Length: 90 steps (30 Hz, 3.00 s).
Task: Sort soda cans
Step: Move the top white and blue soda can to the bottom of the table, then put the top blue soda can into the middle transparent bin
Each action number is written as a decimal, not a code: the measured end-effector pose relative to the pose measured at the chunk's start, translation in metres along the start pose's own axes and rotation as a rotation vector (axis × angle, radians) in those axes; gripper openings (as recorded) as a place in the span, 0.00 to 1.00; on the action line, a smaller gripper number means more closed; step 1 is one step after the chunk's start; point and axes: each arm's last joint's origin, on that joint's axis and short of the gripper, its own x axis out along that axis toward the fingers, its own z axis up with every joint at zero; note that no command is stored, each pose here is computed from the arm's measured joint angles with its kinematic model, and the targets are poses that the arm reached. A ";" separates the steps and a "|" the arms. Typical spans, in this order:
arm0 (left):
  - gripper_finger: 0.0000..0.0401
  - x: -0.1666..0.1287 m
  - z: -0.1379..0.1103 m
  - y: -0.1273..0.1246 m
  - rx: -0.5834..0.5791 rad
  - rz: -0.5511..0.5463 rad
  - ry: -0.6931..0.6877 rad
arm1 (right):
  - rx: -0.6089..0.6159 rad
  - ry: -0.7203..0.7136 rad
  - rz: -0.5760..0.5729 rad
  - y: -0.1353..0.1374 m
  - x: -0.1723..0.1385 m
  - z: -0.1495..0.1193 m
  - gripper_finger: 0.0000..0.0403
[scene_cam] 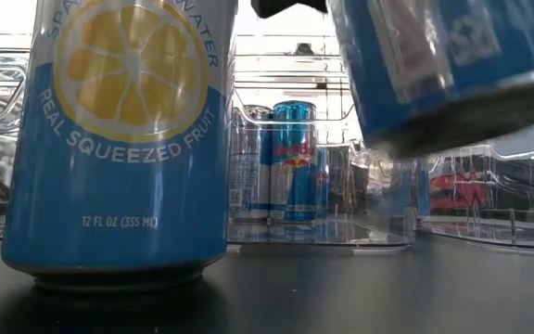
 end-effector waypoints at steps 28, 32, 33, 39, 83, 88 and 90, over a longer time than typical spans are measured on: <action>0.84 0.030 -0.010 0.007 -0.029 0.028 0.063 | -0.027 0.004 0.033 0.006 -0.006 -0.014 0.43; 0.84 0.030 -0.010 0.007 -0.029 0.028 0.063 | -0.027 0.004 0.033 0.006 -0.006 -0.014 0.43; 0.84 0.030 -0.010 0.007 -0.029 0.027 0.063 | -0.027 0.004 0.033 0.006 -0.006 -0.014 0.43; 0.84 0.030 -0.010 0.007 -0.029 0.029 0.063 | -0.027 0.004 0.033 0.006 -0.006 -0.014 0.43; 0.99 -0.014 0.025 0.002 -0.068 -0.061 0.061 | 0.000 0.004 0.034 0.007 -0.006 -0.014 0.43; 0.99 -0.042 0.044 0.000 0.038 -0.083 0.014 | -0.001 0.004 0.034 0.007 -0.006 -0.014 0.43; 0.99 -0.056 0.052 0.004 0.146 -0.080 0.001 | -0.001 0.004 0.034 0.007 -0.006 -0.014 0.43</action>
